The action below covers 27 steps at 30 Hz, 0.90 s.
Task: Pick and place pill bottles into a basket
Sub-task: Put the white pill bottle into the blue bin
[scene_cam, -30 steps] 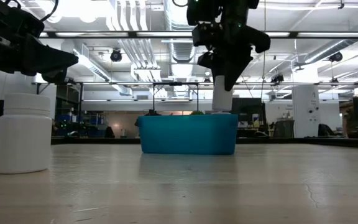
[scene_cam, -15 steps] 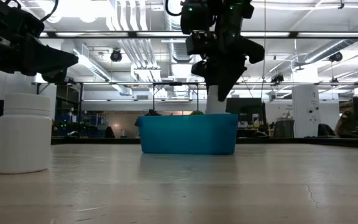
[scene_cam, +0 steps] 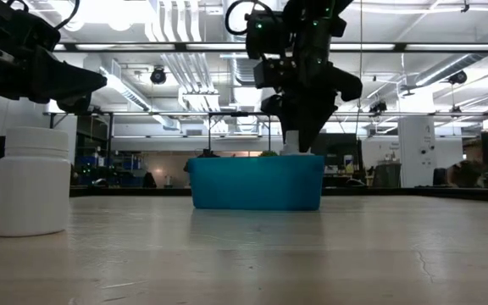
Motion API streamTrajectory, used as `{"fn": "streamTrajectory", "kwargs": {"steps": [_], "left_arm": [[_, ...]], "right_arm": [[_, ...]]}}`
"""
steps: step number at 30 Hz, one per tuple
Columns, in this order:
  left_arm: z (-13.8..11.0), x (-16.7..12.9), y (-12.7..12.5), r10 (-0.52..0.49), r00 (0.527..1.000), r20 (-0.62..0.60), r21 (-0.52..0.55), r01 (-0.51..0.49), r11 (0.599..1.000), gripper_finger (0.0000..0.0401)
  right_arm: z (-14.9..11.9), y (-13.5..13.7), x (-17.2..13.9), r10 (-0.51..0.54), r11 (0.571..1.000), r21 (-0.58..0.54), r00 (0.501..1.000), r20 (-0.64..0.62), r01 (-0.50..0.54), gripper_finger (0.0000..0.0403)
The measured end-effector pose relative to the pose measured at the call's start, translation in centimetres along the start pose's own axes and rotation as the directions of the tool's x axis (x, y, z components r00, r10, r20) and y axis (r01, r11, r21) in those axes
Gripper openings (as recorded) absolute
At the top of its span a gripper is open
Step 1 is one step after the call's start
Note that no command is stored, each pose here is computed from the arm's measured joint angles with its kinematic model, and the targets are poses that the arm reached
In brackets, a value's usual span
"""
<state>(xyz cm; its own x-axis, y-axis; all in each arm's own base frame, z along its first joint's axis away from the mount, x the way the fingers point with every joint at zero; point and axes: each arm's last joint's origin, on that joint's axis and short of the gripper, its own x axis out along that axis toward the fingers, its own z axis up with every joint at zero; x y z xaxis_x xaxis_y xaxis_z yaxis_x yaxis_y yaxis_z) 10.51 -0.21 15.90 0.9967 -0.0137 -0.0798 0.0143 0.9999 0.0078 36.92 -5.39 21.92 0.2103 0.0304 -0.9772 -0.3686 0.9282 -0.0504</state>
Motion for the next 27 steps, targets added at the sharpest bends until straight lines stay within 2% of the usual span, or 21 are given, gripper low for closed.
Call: {"fn": "streamTrajectory", "kwargs": {"steps": [7,27], "left_arm": [[0.0,0.0,0.0,0.000,1.000,0.001,0.000,0.000,1.000,0.0033],[0.0,0.0,0.0,0.000,1.000,-0.001,0.000,0.000,1.000,0.0033]], "right_arm": [[-0.6,0.2,1.1,0.006,1.000,-0.002,1.000,-0.012,-0.006,0.0157],[-0.5,0.1,1.4,0.002,1.000,-0.017,1.000,-0.004,-0.002,0.0157]]}}
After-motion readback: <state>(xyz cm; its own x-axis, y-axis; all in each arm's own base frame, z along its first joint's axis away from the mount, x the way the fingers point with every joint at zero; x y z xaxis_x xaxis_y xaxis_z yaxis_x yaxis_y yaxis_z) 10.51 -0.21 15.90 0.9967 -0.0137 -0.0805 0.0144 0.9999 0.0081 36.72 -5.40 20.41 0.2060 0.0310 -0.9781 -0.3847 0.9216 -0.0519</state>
